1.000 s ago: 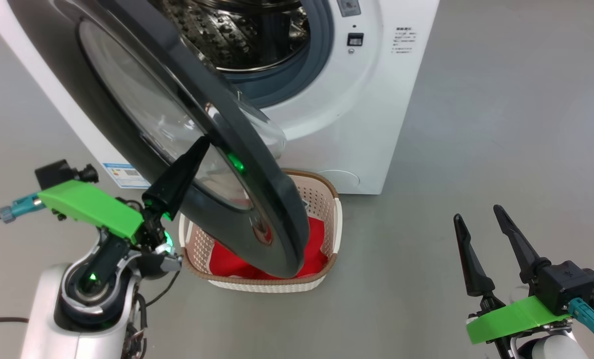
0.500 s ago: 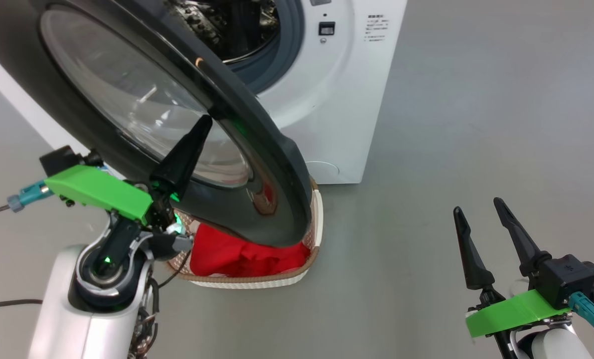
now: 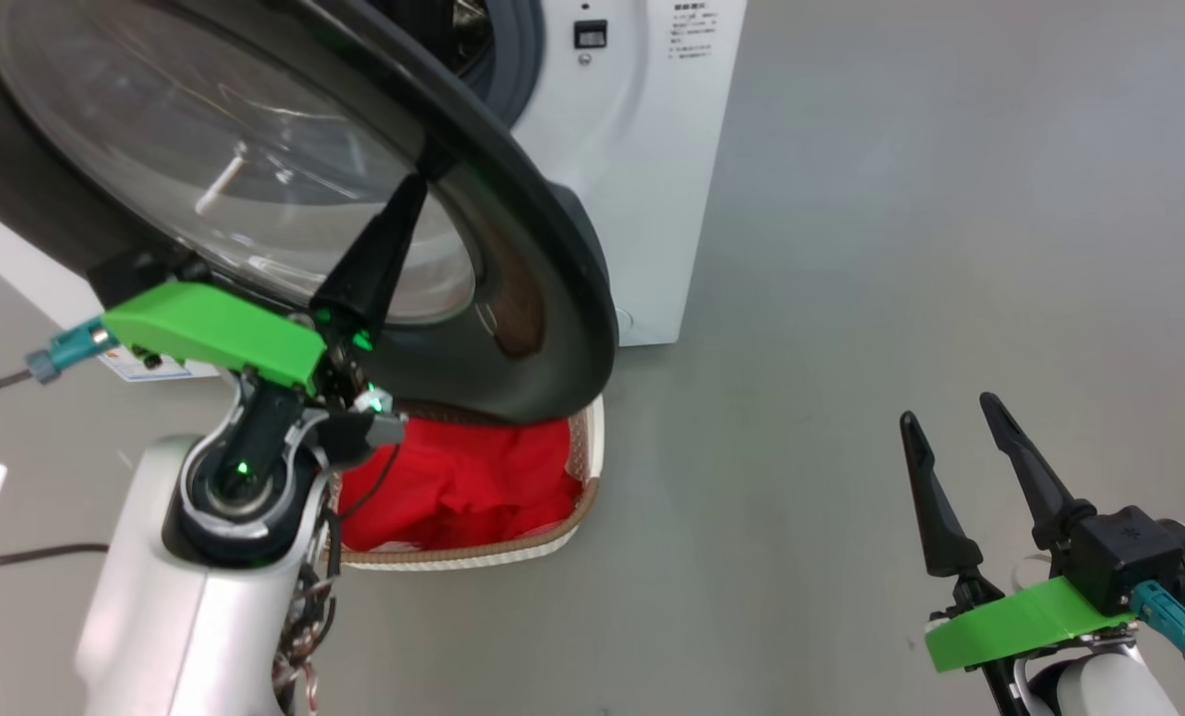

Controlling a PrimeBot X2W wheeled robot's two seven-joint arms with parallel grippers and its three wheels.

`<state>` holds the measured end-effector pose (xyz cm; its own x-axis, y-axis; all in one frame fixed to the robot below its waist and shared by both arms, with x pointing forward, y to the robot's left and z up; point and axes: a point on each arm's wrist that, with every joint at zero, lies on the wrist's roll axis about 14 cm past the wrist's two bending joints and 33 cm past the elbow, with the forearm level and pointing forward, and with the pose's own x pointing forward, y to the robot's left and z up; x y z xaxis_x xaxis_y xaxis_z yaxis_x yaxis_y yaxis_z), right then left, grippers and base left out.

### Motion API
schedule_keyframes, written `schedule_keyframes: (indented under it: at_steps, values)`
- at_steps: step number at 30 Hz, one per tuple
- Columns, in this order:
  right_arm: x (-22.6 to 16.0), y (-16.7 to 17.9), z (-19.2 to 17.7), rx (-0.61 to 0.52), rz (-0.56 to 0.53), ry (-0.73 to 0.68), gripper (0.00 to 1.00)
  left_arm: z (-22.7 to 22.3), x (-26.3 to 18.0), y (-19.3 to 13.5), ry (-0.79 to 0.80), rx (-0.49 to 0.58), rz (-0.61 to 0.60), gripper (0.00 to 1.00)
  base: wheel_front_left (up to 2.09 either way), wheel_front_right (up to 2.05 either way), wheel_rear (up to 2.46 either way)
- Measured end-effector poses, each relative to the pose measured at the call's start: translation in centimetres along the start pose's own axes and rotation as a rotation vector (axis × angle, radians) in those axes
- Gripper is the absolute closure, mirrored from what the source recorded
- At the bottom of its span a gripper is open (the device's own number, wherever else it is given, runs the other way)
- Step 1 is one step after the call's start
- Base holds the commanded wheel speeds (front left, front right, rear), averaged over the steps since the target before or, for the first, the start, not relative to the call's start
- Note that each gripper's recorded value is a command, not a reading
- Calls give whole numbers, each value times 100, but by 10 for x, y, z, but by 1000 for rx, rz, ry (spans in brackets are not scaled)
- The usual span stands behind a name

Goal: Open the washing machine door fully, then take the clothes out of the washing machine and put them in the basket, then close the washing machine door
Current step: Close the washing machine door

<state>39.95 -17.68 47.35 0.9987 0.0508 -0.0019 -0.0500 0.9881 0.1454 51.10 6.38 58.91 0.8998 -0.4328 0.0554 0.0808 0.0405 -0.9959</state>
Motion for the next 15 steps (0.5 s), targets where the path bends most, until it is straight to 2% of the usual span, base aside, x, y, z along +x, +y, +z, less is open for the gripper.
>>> schedule_keyframes:
  at_steps: [15]
  values:
    - [2,-14,-5,-11,-37,14,0,5,45,9,-65,14,-14,100,0,0,0]
